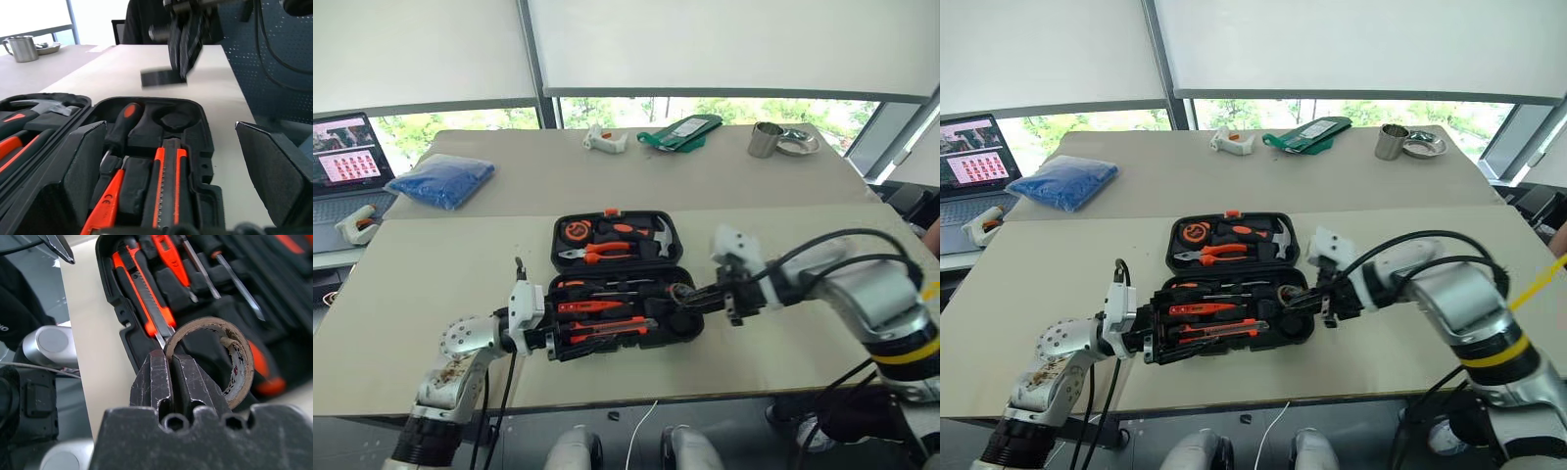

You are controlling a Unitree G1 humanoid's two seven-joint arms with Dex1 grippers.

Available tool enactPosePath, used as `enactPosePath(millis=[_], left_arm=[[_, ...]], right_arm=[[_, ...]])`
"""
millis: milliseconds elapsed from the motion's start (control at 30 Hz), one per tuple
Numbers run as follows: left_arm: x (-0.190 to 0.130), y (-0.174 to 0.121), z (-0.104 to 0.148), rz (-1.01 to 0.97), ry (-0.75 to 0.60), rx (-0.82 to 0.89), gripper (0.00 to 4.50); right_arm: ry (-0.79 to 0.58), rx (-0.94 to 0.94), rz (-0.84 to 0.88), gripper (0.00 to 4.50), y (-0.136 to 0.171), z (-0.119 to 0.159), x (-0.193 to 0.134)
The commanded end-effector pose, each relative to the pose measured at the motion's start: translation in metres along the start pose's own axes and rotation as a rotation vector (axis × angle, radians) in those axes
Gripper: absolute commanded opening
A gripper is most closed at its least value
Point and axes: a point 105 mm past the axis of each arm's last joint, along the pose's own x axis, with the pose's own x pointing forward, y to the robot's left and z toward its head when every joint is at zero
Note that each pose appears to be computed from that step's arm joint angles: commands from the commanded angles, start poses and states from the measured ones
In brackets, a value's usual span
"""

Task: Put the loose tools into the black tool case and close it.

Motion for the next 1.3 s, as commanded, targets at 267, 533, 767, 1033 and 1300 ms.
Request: enactPosePath(millis=[267,533,767,1033,1300], left_arm=[[-0.011,-0.002,0.006,0.065,0.002,0.026,4.5],[-0.013,-0.001,0.002,0.084,0.016,0.032,4.5],[-0.017,0.003,0.003,0.102,0.013,0.038,4.5],[-0.043,0.028,0.002,0.283,0.053,-0.005,4.5],[-0.1,0.089,-0.006,0.754,0.175,-0.059,2.33]], right_arm=[[0.135,0.013,-0.036,0.03,-0.003,-0.024,0.006],[0.134,0.011,-0.01,0.03,0.0,-0.022,0.013],[0.144,-0.059,-0.037,1.64,-0.006,-0.022,0.008],[-0.196,-0.031,-0.026,4.38,-0.011,0.027,-0.033],[-0.248,-0.07,-0.533,3.91,-0.094,-0.017,-0.06]])
